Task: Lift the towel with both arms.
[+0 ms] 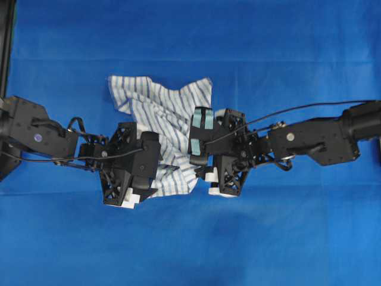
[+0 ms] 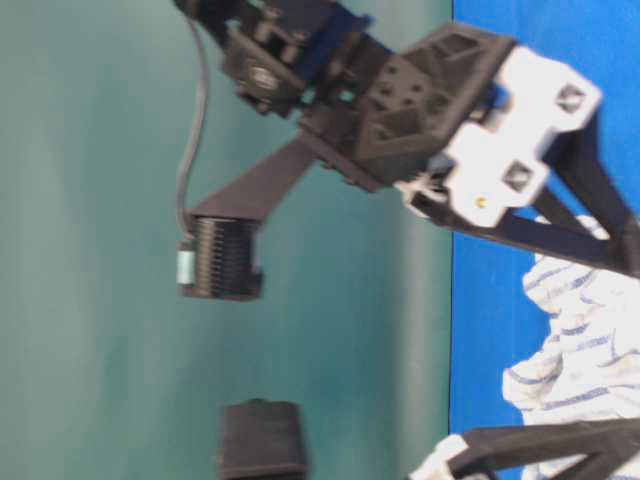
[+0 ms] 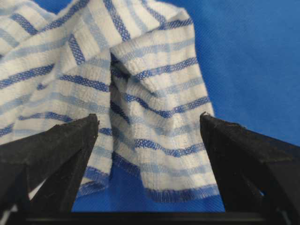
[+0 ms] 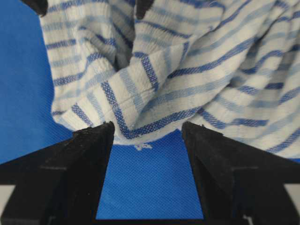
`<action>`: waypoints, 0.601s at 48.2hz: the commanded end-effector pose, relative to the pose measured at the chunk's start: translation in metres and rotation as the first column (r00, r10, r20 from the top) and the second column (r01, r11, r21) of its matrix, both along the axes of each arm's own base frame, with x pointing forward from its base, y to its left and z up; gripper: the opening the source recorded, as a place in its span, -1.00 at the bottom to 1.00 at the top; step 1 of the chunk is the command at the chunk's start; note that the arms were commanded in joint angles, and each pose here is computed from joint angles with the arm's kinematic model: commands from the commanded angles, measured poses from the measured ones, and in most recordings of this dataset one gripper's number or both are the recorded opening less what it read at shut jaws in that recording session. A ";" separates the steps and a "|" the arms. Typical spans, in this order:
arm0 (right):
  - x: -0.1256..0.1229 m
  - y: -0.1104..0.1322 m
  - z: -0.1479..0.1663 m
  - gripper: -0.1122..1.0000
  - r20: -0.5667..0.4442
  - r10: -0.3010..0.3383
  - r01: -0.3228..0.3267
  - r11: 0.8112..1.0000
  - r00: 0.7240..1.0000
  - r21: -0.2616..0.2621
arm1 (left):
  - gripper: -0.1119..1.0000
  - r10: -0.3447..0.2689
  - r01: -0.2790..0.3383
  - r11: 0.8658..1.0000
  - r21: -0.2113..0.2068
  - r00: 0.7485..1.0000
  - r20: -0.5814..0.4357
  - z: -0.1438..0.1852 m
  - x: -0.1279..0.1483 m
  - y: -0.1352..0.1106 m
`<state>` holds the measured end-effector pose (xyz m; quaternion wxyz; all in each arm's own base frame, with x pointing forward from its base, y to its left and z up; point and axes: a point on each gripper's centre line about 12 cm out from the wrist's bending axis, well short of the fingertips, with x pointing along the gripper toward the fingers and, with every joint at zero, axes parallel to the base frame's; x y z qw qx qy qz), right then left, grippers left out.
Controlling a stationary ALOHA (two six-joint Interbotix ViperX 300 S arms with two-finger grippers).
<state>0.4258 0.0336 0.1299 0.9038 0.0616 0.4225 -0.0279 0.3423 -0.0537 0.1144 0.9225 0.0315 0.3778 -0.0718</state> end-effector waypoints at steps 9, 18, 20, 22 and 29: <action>0.007 0.000 -0.014 0.34 -0.005 0.000 0.000 1.000 1.000 0.008 | 0.86 0.005 -0.005 1.000 -0.005 1.000 0.027 -0.009 0.000 0.000; 0.007 0.000 -0.015 0.32 -0.007 -0.001 0.001 1.000 1.000 0.008 | 0.80 0.025 -0.024 1.000 -0.004 0.999 0.029 -0.013 -0.002 0.008; 0.008 0.000 -0.015 0.30 -0.005 -0.001 0.001 1.000 1.000 0.008 | 0.74 0.023 -0.023 1.000 -0.002 0.999 0.027 -0.014 -0.002 0.008; 0.008 -0.001 -0.014 0.23 -0.003 -0.003 0.003 1.000 1.000 0.009 | 0.63 0.024 -0.024 1.000 -0.003 0.999 0.023 -0.014 -0.003 0.008; 0.009 0.000 -0.013 -0.46 -0.002 -0.003 0.003 1.000 1.000 0.009 | -0.06 0.023 -0.023 1.000 0.001 1.000 0.000 -0.016 -0.005 0.008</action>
